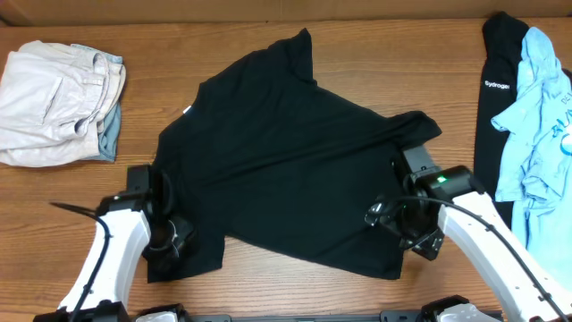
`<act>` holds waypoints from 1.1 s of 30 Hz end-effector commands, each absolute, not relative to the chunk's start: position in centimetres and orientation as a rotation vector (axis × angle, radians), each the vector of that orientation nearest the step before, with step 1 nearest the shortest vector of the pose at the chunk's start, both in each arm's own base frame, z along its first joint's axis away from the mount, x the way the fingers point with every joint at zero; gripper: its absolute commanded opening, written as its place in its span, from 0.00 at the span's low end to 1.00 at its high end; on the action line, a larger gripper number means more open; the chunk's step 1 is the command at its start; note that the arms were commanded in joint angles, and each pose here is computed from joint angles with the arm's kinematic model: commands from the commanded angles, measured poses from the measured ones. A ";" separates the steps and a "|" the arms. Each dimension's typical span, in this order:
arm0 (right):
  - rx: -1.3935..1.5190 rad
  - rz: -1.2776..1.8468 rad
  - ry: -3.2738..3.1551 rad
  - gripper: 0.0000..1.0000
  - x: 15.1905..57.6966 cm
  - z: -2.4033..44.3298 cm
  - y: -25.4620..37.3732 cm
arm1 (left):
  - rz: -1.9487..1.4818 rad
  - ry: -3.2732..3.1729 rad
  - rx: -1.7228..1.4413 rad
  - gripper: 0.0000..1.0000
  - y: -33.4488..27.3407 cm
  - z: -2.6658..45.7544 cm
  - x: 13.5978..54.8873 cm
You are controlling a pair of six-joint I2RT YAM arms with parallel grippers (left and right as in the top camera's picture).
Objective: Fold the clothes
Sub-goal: 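Grasp the bottom hem corners with left and right grippers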
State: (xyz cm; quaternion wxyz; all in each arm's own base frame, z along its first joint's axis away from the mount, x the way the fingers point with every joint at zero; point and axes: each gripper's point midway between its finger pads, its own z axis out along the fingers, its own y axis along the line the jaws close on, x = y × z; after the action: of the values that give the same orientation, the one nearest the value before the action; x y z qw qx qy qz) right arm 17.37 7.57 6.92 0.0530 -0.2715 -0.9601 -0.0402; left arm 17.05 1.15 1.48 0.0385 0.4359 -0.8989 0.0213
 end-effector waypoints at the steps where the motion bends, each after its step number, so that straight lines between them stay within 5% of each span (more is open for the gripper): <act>1: -0.824 -0.177 -2.900 1.00 16.7 6.2 8.2 | 0.100 -2.705 1.371 0.58 0.3 -0.1 15.5; 9: -0.825 -0.193 -2.915 1.00 17.1 5.9 8.4 | 0.113 -2.655 1.487 0.64 0.1 -2.5 14.3; 13: -0.826 -0.201 -2.922 1.00 17.3 5.9 8.4 | 0.123 -2.668 1.493 0.11 0.1 -3.0 14.4; 14: -0.826 -0.201 -2.922 1.00 17.3 5.9 8.4 | 0.129 -2.677 1.496 0.04 0.1 -3.0 14.6; 17: -0.820 -0.220 -2.912 0.95 17.2 6.0 8.7 | 0.204 -2.731 1.441 0.04 -0.3 -2.2 16.2; 21: -0.744 -0.232 -2.906 0.73 16.3 5.7 9.8 | 0.248 -2.900 1.220 0.04 0.0 1.4 19.6; 33: -0.914 -0.045 -2.731 0.74 11.0 2.2 8.9 | 0.213 -3.018 1.030 0.04 0.7 4.1 21.3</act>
State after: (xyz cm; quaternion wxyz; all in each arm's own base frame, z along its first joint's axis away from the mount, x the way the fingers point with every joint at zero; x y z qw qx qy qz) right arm 11.08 8.94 2.49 0.1353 -0.2951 -0.9457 -0.0150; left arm 20.72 0.37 3.72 -0.0155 0.3466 -0.9349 0.0742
